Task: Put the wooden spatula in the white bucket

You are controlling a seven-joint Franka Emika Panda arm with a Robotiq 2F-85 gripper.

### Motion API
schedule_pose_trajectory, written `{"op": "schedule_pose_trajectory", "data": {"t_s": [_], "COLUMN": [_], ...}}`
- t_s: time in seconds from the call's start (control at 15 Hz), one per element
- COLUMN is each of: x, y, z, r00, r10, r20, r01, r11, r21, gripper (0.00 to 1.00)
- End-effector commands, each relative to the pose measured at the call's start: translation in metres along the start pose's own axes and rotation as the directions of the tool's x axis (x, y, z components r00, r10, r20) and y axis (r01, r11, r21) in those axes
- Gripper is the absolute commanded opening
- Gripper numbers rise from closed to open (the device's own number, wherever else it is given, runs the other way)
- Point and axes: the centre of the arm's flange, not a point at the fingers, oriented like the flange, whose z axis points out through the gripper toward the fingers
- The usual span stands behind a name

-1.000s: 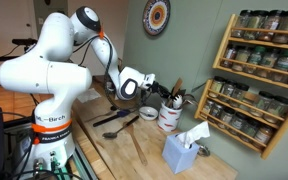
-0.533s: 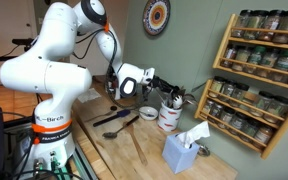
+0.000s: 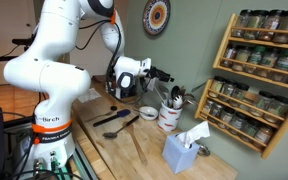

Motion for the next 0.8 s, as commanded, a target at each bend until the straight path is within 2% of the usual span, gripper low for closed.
{"op": "schedule_pose_trajectory", "data": {"t_s": [0.0,0.2,0.47,0.73], "x": [0.022,0.042,0.077,0.111], "y": [0.006,0.011,0.031,0.05], "z": [-0.019,-0.027,-0.043,-0.06], "r00": [0.999,0.997,0.994,0.967], "r10": [-0.002,-0.007,-0.004,-0.019], "r20": [0.052,0.075,0.112,0.253], "r01": [0.002,0.006,0.008,0.027], "r11": [1.0,1.0,1.0,0.999], "r21": [0.005,0.015,-0.03,-0.026], "gripper": [0.99,1.0,1.0,1.0]}}
